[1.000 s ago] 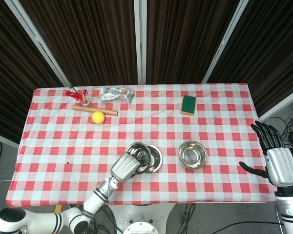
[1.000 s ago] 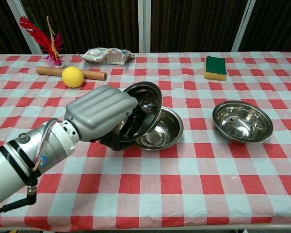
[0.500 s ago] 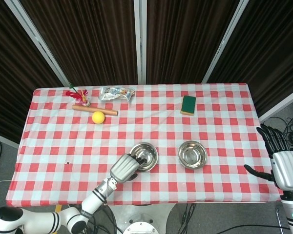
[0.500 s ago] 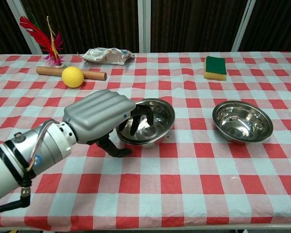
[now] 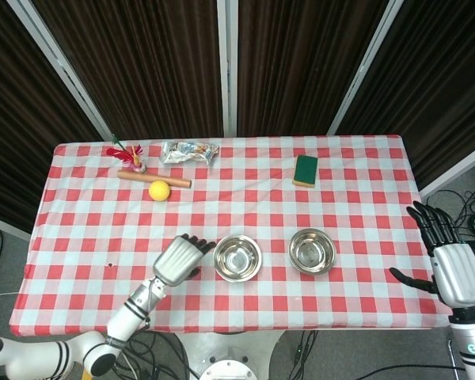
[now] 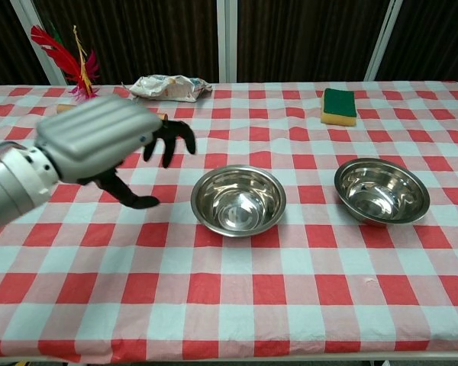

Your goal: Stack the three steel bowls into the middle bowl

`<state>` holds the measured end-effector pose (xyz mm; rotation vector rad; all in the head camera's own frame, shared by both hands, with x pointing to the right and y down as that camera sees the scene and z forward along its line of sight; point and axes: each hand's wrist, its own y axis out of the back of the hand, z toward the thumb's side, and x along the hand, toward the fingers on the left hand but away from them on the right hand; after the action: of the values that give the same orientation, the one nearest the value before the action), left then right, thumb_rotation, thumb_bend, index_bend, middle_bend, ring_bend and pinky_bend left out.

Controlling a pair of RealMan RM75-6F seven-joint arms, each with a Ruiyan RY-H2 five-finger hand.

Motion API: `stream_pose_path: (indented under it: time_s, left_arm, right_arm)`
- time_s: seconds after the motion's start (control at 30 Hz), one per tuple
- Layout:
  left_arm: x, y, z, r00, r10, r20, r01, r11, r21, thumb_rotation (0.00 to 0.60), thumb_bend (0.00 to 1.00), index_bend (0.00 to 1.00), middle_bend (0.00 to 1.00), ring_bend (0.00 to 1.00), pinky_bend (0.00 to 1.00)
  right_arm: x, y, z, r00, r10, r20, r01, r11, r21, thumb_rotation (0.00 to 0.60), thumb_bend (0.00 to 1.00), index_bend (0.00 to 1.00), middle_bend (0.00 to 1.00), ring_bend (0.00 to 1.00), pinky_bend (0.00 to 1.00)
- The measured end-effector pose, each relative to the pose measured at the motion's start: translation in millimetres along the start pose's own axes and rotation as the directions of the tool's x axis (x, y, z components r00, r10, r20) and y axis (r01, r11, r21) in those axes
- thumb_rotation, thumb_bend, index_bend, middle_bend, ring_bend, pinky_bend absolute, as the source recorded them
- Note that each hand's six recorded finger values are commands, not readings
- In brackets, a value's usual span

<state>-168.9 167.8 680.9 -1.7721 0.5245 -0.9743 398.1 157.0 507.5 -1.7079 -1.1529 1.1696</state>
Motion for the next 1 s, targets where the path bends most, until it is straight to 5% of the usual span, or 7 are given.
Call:
stream_pose_path:
  time_s: [0.2, 0.4, 0.6, 1.0]
  left_arm:
    - [-36, 19, -77, 0.984, 0.047, -0.169, -0.033, 0.996, 0.081, 0.600, 0.20, 0.40, 0.41, 0.32, 0.39]
    - [-78, 35, -120, 0.953, 0.081, -0.291, -0.089, 0.996, -0.016, 0.600, 0.20, 0.37, 0.39, 0.30, 0.35]
    - [-124, 43, -139, 0.929, 0.101, -0.356, -0.139, 0.987, -0.081, 0.600, 0.17, 0.32, 0.38, 0.29, 0.32]
    - [-141, 53, -148, 0.911, 0.117, -0.394, -0.188, 0.971, -0.145, 0.600, 0.13, 0.31, 0.38, 0.28, 0.30]
  right_arm:
    - [2, -27, -1, 0.991, 0.137, 0.001, -0.137, 0.987, 0.087, 0.600, 0.01, 0.02, 0.08, 0.04, 0.02]
    - [-3, -62, -3, 0.949, 0.315, -0.017, -0.301, 0.920, 0.250, 0.600, 0.01, 0.16, 0.18, 0.14, 0.09]
    - [-24, -105, 6, 0.903, 0.426, -0.047, -0.380, 0.846, 0.374, 0.600, 0.03, 0.24, 0.24, 0.19, 0.15]
    - [-46, -173, 29, 0.861, 0.504, -0.071, -0.426, 0.790, 0.440, 0.600, 0.05, 0.27, 0.27, 0.23, 0.19]
